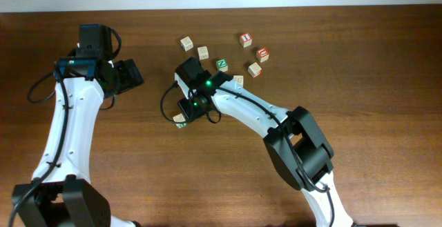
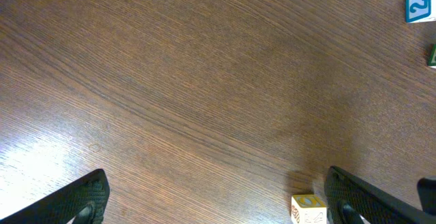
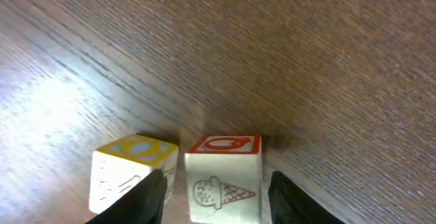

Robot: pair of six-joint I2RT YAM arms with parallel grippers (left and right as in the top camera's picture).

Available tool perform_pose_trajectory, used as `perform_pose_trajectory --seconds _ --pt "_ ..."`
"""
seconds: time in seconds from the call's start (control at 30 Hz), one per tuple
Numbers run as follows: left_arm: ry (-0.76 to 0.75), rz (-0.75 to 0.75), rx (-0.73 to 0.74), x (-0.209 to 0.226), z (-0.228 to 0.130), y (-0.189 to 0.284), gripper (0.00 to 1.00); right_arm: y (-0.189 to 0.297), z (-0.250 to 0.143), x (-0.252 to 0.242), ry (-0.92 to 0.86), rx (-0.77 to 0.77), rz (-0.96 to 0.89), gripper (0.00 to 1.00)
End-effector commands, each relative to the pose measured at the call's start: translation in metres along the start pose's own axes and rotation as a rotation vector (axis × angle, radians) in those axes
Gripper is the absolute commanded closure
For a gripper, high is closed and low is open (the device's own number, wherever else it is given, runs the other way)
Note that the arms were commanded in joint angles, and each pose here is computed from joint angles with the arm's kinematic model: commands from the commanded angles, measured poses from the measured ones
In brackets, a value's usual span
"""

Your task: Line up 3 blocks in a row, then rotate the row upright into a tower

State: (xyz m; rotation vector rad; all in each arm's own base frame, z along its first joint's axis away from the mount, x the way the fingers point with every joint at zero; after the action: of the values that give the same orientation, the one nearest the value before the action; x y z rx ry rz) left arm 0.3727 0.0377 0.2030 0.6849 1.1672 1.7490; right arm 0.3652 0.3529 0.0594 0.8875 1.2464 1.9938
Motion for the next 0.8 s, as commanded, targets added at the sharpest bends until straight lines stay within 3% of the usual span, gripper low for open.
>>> perform_pose_trajectory --seconds 0.0,0.17,0.23,0.33,0.53,0.77 --pt "0.011 0.009 -0.016 0.000 0.005 0.002 0.01 -0.012 -0.006 -0.011 -0.036 0.018 -0.083 0.62" --pt "0.012 0.009 -0.016 0.000 0.005 0.002 0.01 0.003 -0.007 -0.037 -0.295 0.039 -0.164 0.75" --pt "0.011 0.009 -0.016 0.000 0.005 0.002 0.01 0.010 -0.018 -0.055 -0.469 0.087 -0.198 0.75" --pt "0.011 0.009 -0.016 0.000 0.005 0.002 0.01 0.018 -0.036 -0.074 -0.584 0.165 -0.242 0.75" --pt "0.011 0.009 -0.016 0.000 0.005 0.002 0.01 0.031 -0.064 -0.095 -0.677 0.270 -0.368 0.75" --pt "0.012 0.009 -0.016 0.000 0.005 0.002 0.01 0.032 -0.059 -0.104 -0.680 0.222 -0.422 0.73"
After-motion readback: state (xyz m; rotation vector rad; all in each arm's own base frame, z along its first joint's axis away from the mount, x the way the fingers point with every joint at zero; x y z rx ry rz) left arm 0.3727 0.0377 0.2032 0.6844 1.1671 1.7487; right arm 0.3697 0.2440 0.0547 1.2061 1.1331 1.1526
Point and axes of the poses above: each gripper's point midway between its finger pads, its own y axis back along the fingers, its own x axis along the line the jaws close on, z = x × y, the point moved 4 cm from there along y, back along the fingers
